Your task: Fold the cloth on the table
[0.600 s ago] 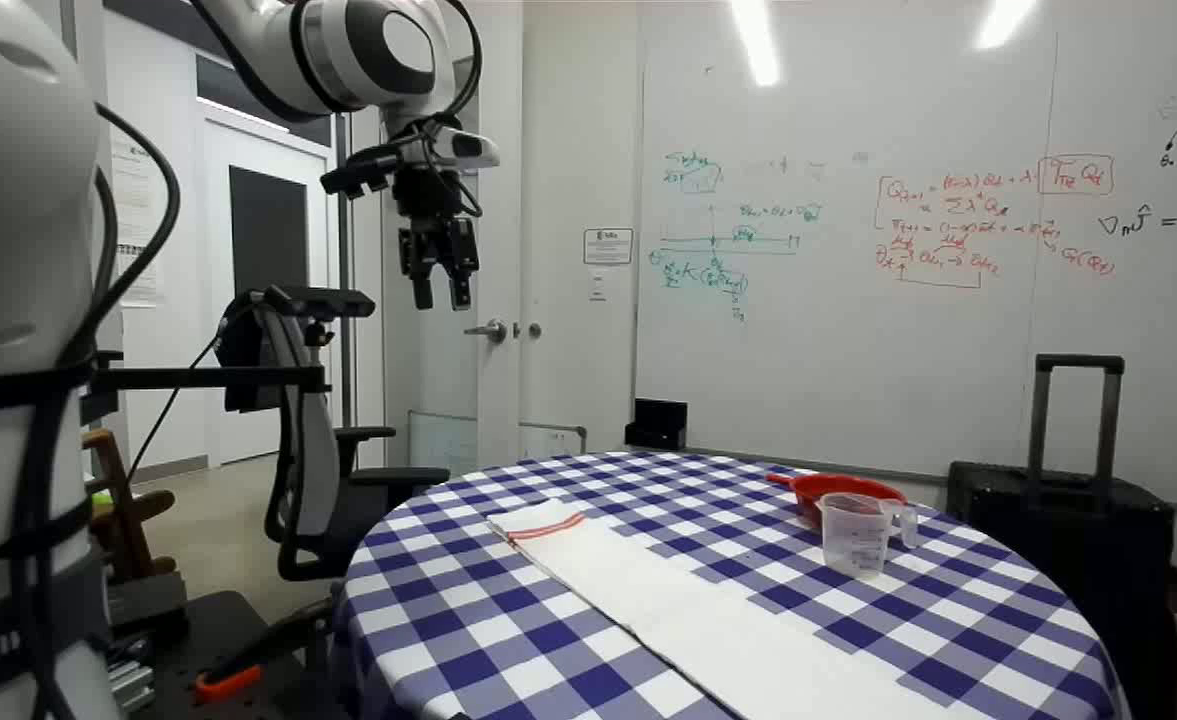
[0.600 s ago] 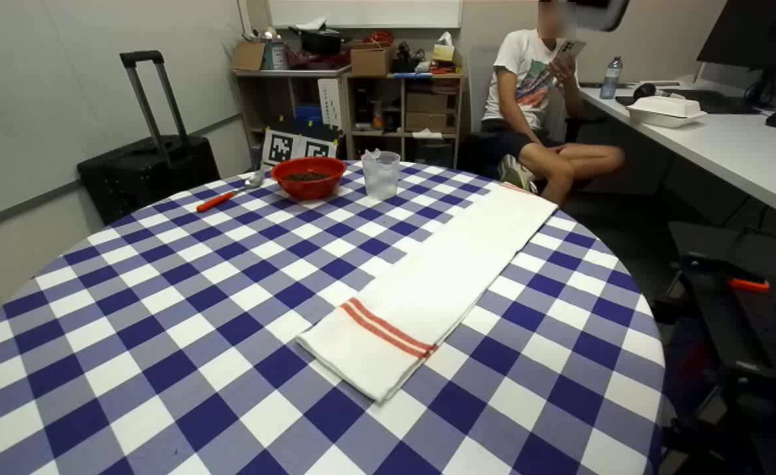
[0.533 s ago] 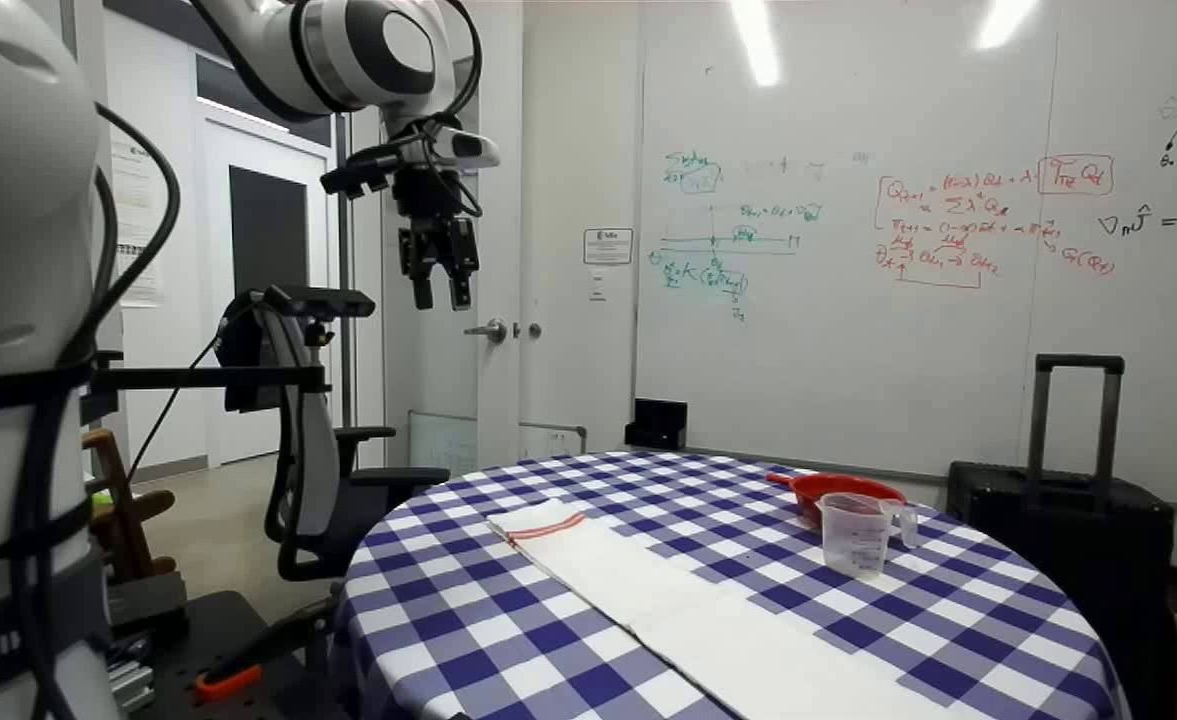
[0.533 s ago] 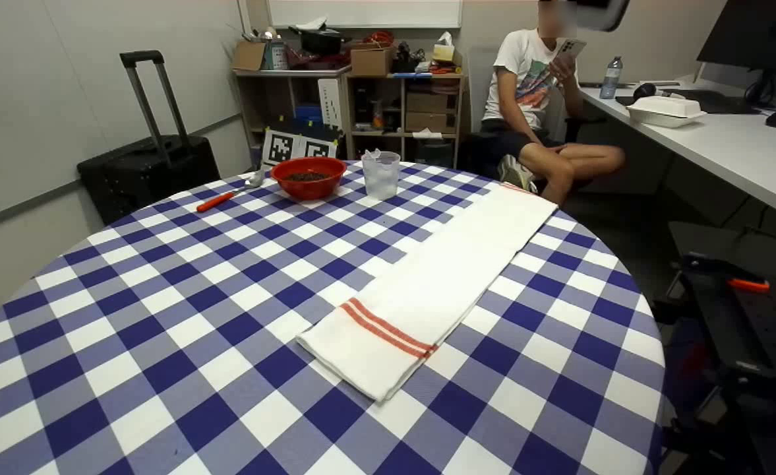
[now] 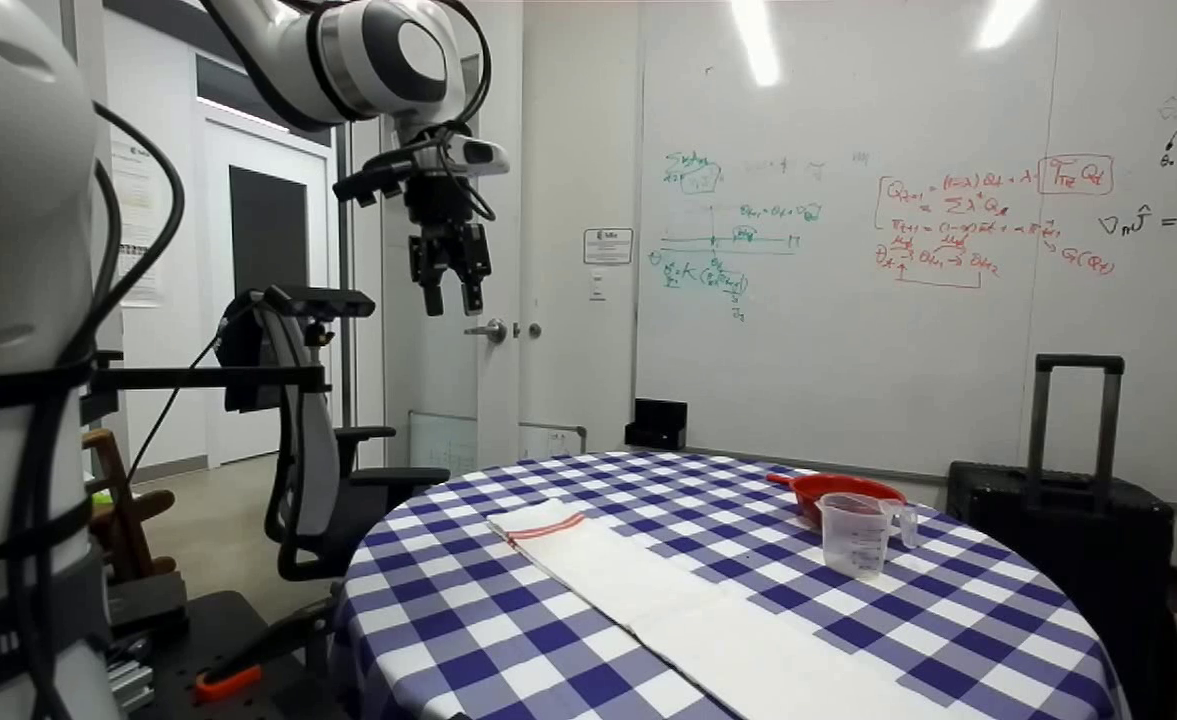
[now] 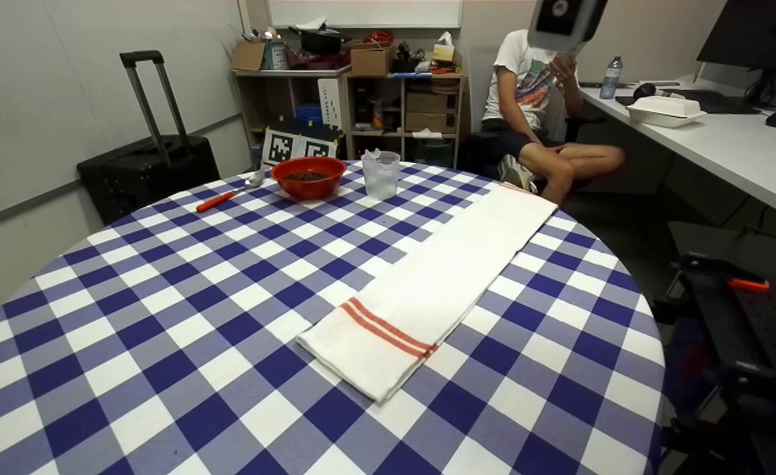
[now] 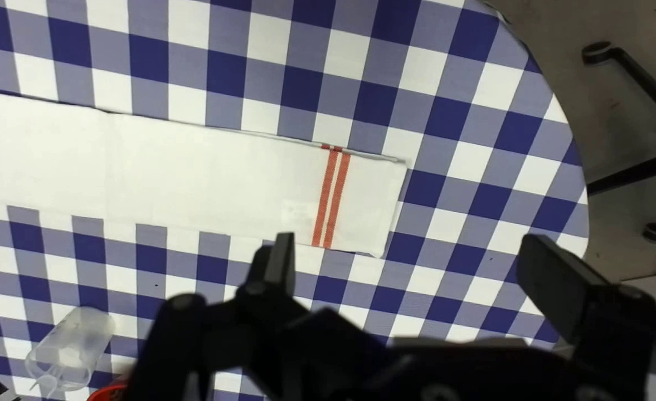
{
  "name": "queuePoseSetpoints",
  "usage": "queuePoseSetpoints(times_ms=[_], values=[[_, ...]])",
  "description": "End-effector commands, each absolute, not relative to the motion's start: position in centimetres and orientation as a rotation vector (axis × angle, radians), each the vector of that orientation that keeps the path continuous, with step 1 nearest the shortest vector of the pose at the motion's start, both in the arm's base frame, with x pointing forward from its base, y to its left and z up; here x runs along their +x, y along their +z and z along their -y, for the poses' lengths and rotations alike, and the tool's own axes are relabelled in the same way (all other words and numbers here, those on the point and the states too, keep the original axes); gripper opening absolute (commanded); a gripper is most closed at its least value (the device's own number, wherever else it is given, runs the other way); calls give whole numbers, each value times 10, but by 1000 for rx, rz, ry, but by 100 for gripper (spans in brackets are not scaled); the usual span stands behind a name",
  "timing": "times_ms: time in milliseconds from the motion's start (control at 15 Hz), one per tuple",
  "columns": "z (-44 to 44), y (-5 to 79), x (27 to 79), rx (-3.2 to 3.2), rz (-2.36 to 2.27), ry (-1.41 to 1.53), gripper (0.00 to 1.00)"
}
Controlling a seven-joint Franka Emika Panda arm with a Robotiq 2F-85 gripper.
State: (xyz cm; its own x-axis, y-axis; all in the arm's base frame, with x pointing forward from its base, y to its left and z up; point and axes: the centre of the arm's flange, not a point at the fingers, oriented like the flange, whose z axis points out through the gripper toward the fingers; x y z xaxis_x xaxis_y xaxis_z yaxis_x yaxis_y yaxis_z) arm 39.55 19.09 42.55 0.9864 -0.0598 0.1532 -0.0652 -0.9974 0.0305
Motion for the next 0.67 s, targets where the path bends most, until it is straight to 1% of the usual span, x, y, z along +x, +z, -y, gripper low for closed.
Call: queuePoseSetpoints(times_ms=[0,333,600], values=[[-211,421,435,3077,118,230,100],[-231,405,469,3031,190,216,100],[-237,372,503,3011,263,183,100]])
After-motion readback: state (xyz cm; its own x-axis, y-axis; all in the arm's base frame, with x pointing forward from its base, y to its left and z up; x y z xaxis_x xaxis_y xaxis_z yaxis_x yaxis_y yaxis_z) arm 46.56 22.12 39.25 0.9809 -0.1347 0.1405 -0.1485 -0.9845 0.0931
